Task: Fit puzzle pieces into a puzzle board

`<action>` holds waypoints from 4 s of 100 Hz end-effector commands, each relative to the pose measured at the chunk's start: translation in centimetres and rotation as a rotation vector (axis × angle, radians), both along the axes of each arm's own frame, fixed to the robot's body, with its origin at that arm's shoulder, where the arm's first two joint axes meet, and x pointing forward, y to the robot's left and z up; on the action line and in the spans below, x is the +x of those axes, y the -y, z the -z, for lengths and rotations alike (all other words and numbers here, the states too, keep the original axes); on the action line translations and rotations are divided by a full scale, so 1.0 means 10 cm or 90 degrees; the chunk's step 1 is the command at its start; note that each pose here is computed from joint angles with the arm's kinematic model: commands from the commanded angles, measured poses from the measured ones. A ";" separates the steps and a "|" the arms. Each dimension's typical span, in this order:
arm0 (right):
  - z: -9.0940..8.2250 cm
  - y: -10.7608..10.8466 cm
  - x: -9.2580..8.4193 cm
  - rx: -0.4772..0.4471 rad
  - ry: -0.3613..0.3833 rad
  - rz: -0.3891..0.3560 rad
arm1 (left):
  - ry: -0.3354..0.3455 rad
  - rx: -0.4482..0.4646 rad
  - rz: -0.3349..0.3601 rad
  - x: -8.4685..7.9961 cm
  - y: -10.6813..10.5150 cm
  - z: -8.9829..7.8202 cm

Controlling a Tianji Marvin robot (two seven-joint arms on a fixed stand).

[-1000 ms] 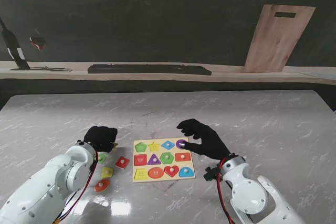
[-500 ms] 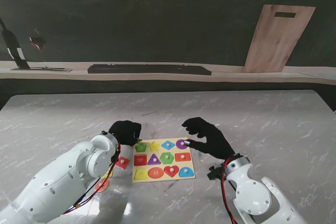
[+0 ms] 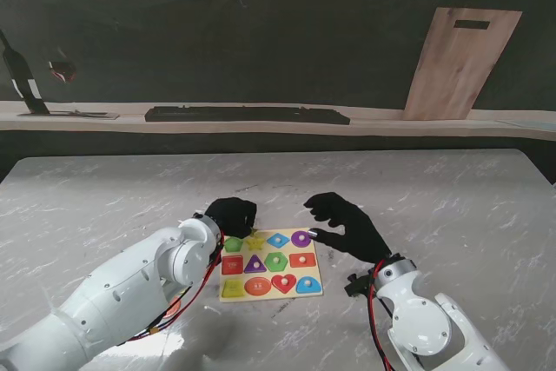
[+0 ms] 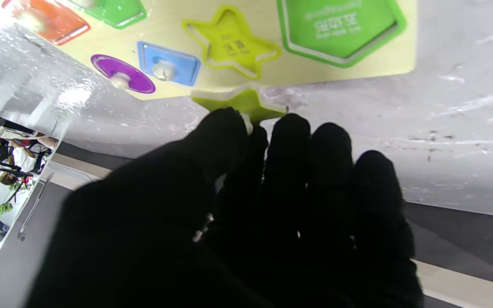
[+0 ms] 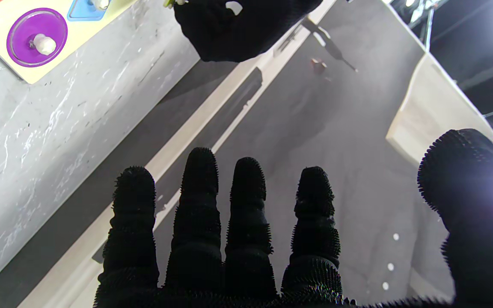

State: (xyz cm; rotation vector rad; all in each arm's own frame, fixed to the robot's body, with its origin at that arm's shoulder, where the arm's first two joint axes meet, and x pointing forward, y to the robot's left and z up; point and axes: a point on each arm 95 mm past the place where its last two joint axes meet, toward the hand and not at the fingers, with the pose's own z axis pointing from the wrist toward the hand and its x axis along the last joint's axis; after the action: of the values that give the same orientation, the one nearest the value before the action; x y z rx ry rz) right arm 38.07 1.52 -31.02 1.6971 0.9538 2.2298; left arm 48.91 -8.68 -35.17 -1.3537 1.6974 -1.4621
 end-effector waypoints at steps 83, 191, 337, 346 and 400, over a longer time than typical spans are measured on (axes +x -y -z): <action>0.01 -0.02 -0.02 0.002 0.002 0.000 | -0.077 0.004 -0.024 -0.09 0.24 0.15; 0.02 -0.01 -0.02 0.004 0.002 -0.001 | -0.064 0.037 -0.046 -0.02 0.28 0.24; 0.02 -0.01 -0.02 0.011 -0.002 -0.003 | -0.054 0.116 0.005 0.01 0.24 0.32; 0.02 -0.02 -0.02 0.011 -0.002 -0.003 | -0.050 0.116 0.006 0.00 0.24 0.31; 0.02 -0.02 -0.02 0.010 -0.003 -0.005 | -0.018 0.070 -0.016 -0.05 0.21 0.22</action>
State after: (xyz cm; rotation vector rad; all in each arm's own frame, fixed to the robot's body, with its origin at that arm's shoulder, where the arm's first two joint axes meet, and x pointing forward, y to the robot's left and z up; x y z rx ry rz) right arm 38.08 1.40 -31.06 1.7044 0.9452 2.2405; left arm 48.68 -10.91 -37.21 -1.3254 1.7553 -1.3155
